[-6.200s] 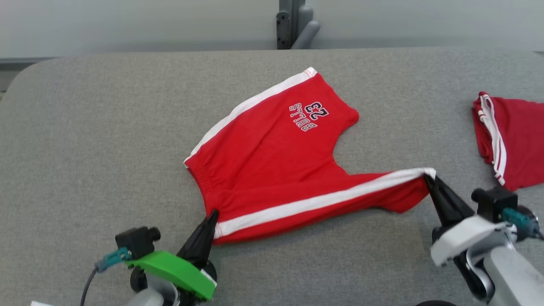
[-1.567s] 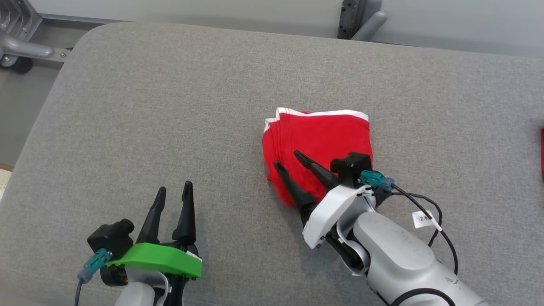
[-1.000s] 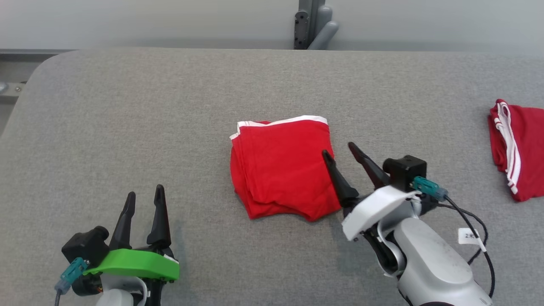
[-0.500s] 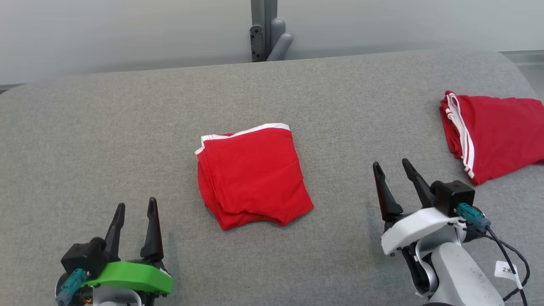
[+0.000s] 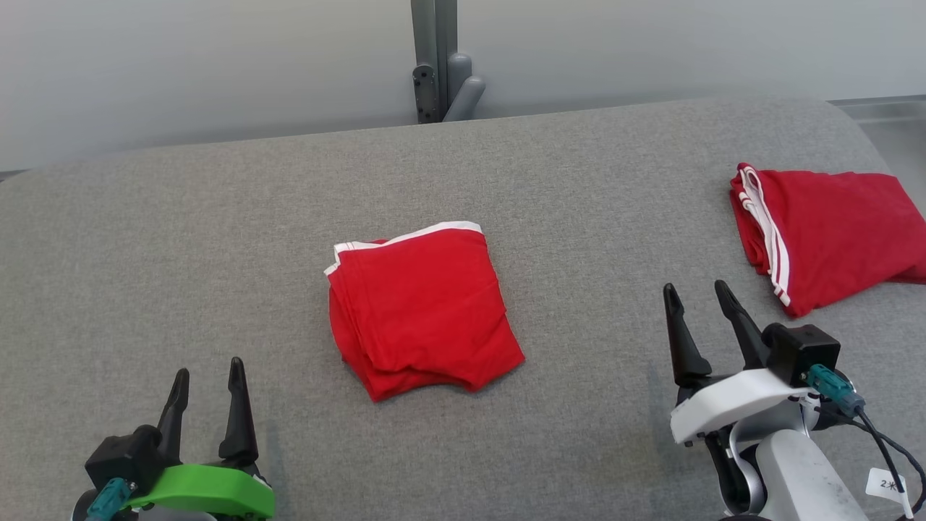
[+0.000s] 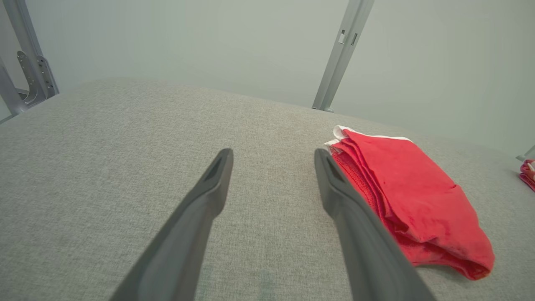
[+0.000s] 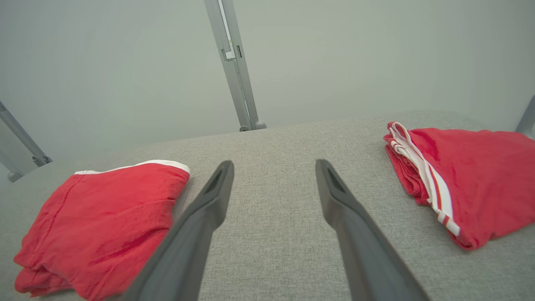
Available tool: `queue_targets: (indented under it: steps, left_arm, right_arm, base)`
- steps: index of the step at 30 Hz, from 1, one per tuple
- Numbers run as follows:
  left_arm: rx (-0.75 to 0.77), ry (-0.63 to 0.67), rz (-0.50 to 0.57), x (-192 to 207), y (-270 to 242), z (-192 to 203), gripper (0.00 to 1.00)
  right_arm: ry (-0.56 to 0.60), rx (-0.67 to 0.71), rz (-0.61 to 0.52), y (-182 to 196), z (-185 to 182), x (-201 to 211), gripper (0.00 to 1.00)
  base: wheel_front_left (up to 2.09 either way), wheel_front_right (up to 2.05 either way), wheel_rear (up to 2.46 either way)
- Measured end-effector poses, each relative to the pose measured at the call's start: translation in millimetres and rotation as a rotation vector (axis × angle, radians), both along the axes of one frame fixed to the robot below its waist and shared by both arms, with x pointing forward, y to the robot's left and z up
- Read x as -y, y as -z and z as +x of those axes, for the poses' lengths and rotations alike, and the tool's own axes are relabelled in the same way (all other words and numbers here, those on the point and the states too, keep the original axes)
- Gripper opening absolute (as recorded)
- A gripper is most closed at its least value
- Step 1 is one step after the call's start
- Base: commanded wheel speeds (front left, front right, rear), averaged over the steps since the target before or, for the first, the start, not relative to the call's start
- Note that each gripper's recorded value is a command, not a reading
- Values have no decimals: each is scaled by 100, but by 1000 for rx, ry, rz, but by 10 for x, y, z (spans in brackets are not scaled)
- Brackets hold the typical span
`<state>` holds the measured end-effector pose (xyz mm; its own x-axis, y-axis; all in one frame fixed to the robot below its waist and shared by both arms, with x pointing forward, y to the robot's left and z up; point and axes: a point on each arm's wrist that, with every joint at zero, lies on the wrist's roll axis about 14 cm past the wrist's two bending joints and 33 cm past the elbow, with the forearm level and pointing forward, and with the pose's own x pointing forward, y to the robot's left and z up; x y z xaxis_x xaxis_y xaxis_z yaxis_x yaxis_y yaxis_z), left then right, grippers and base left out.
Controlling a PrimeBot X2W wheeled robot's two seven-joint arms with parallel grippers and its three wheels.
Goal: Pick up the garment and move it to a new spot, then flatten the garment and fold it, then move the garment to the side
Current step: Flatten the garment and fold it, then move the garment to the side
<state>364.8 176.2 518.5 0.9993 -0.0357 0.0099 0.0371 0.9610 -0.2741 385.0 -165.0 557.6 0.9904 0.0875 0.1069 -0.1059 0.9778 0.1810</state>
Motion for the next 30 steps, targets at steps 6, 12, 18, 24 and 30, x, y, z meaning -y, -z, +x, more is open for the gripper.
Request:
queue_targets:
  steps: [6, 12, 18, 24, 30]
  left_arm:
    - [-5, -7, 2, -25, 16, -16, 100]
    - [-16, -3, 0, -12, 56, -22, 100]
    - [-34, 9, -7, 31, 117, 39, 100]
    - [-47, 0, -15, 4, 164, 84, 100]
    - [-66, -43, -14, -146, 220, 68, 100]
  right_arm:
    - [-2, -10, 12, 36, -21, -11, 100]
    - [-16, -20, 13, 74, 17, -61, 100]
    - [-68, -34, 16, 129, 174, -244, 100]
    - [-195, -72, 37, 255, 387, -701, 100]
    - [-312, -148, 69, 483, 580, -1159, 100]
  base:
    - [0, 0, 0]
    - [0, 0, 0]
    - [0, 0, 0]
    - [0, 0, 0]
    - [0, 0, 0]
